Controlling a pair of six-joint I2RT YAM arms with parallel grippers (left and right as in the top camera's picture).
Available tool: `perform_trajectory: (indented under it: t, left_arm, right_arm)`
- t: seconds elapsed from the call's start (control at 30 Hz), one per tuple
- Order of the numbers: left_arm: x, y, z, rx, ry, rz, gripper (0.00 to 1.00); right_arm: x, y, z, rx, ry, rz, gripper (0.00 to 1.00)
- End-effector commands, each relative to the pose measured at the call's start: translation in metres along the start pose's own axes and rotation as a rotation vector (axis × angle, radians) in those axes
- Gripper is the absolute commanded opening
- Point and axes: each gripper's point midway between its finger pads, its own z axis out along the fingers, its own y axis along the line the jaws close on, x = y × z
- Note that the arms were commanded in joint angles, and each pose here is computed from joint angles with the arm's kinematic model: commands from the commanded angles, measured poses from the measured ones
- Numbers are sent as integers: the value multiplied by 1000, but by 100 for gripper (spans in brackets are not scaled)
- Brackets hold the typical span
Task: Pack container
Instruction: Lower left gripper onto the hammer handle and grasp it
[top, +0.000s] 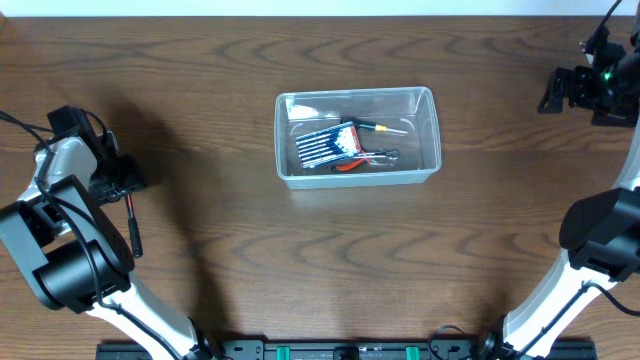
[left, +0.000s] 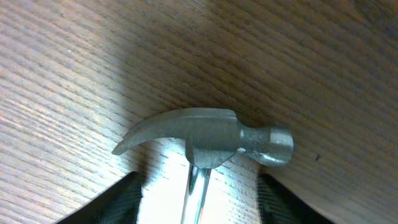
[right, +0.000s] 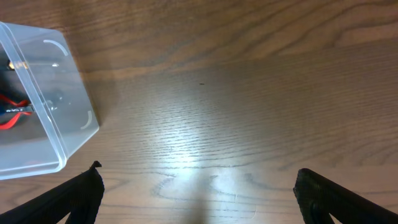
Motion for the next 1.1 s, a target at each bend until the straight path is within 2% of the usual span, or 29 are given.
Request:
perform_trajectory:
  t: [0.0,0.2,0.37,0.6,0.7,0.93,1.07]
  left_arm:
    - [7,7,11,-27,35,-12,50]
    - [7,7,11,-27,35,-12,44]
    - [7,7,11,-27,35,-12,22]
    - [7,7,11,-27,35,-12,21]
    - [7,7,11,-27,35,-12,13]
    - [8,7,11,-27,36,-12,11]
    - [8,7,11,-27,36,-12,6]
  right_arm:
    - [1,-1,3,5,13,-14,99]
    - [1,-1,3,5,13,-14,99]
    - [1,-1,3,5,13,-14,99]
    - [1,-1,3,5,13,-14,99]
    - [1,-1,3,5,13,-14,99]
    - [1,-1,3,5,13,-14,99]
    - [1,-1,3,5,13,-14,99]
